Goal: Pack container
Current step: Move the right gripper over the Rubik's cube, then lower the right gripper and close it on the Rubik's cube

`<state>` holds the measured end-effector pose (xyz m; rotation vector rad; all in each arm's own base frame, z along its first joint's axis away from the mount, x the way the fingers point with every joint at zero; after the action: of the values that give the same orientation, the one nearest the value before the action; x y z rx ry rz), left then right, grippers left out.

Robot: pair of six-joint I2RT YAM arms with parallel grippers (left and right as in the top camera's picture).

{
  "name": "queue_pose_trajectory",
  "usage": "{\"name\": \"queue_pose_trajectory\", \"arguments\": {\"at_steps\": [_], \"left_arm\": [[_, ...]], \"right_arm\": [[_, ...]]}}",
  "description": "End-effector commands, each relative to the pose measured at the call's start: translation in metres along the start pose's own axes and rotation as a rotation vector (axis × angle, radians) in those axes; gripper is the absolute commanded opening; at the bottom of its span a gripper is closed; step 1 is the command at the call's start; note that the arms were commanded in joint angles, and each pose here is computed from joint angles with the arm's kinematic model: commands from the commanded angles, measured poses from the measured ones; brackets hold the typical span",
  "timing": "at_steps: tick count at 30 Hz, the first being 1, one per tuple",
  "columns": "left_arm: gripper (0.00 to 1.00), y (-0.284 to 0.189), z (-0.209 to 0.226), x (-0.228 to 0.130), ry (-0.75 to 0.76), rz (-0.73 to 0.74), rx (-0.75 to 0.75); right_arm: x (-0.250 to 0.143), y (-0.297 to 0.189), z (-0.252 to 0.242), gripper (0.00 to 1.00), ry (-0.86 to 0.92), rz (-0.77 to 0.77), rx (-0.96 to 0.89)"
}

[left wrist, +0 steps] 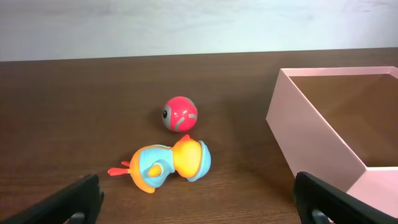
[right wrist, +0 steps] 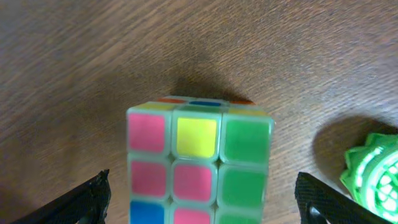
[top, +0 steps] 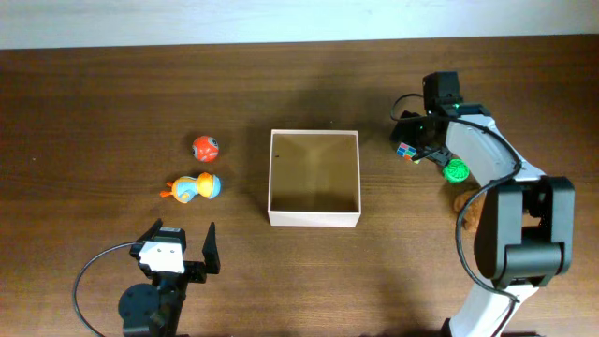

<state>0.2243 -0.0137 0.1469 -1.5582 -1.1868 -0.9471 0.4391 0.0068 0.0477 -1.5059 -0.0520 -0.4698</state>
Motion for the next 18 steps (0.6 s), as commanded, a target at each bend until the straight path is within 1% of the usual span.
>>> {"name": "queue_pose_trajectory", "arguments": {"at_steps": [1,3,8,11,18], "left_arm": [[0.99,0.000,0.000,0.000,0.018,-0.004,-0.005],[0.99,0.000,0.000,0.000,0.018,-0.004,-0.005],[0.99,0.000,0.000,0.000,0.018,-0.004,-0.005],[0.99,0.000,0.000,0.000,0.018,-0.004,-0.005],[0.99,0.000,0.000,0.000,0.018,-0.004,-0.005]], "right_arm": [[0.009,0.003,-0.004,0.87,0.021,-0.026,-0.021],[0.012,0.003,-0.006,0.83,0.026,-0.038,-0.019],[0.015,0.006,-0.013,0.81,0.042,-0.043,-0.027],[0.016,0.008,-0.018,0.77,0.052,-0.039,-0.032],[0.014,0.018,-0.020,0.75,0.045,-0.029,-0.035]]}}
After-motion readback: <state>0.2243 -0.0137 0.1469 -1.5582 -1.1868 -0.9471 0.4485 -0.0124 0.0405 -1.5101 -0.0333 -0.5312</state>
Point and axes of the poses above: each gripper's point midway between its finger pads, its own y axis out along the fingers, its own z axis along the line the jaws close on, x = y × z, the point moved 1 cm from there along -y, back along the fingers, and after that the axes turned 15 degrees about -y, right-handed, at the moved point
